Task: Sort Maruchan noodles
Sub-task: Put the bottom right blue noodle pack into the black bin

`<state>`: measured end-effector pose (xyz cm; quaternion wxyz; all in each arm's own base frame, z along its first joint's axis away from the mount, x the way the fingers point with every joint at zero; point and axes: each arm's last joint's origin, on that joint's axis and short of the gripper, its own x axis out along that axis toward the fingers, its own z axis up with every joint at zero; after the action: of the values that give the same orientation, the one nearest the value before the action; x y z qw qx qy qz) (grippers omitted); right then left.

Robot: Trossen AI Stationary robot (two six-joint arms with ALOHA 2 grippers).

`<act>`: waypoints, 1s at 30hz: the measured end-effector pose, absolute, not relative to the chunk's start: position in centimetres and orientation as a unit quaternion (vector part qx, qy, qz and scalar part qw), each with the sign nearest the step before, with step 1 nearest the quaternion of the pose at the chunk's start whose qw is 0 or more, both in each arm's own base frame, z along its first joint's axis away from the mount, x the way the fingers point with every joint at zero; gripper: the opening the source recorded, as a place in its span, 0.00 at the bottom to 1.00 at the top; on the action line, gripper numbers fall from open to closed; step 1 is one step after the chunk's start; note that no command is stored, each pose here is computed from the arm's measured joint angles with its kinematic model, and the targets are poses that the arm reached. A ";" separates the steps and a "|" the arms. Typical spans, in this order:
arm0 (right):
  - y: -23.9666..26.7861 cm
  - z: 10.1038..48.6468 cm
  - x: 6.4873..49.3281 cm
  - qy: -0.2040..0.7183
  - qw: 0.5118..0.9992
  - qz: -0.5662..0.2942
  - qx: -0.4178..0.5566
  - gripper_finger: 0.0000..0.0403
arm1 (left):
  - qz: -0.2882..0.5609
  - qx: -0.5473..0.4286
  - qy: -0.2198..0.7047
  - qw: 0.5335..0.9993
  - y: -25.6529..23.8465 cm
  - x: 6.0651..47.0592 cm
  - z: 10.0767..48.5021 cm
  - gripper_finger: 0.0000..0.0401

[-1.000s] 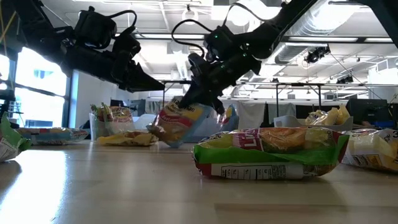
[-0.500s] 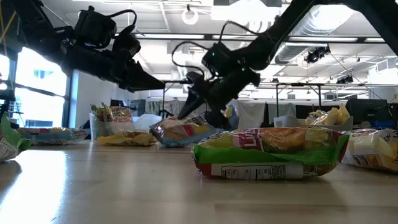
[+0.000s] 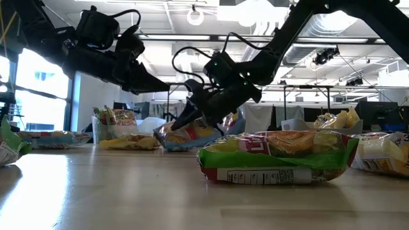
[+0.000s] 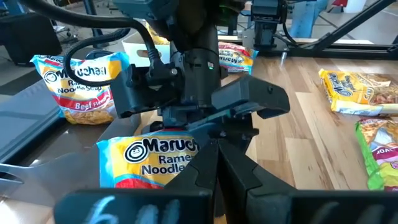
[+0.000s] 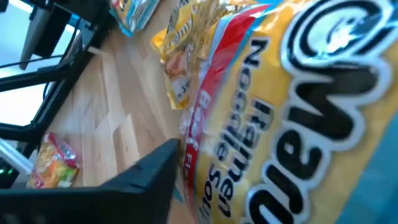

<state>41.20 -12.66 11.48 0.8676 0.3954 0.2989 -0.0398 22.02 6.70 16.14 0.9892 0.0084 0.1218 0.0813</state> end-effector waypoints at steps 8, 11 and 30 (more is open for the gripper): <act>-12.5 11.9 41.6 0.275 0.875 -0.038 0.396 0.10 | 0.081 0.010 0.123 0.989 6.7 22.0 16.1 0.00; -12.5 12.1 41.6 0.271 0.877 -0.036 0.396 0.08 | 0.081 0.010 0.124 0.989 6.7 22.0 16.1 0.00; -16.7 27.6 37.3 0.327 0.843 -0.245 0.350 0.06 | 0.081 0.014 0.120 0.989 6.7 22.0 16.2 0.00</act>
<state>37.30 -16.67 27.65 0.8430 0.3500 0.3271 -0.2445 22.03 6.72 16.18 0.9893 0.0140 0.1199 0.0814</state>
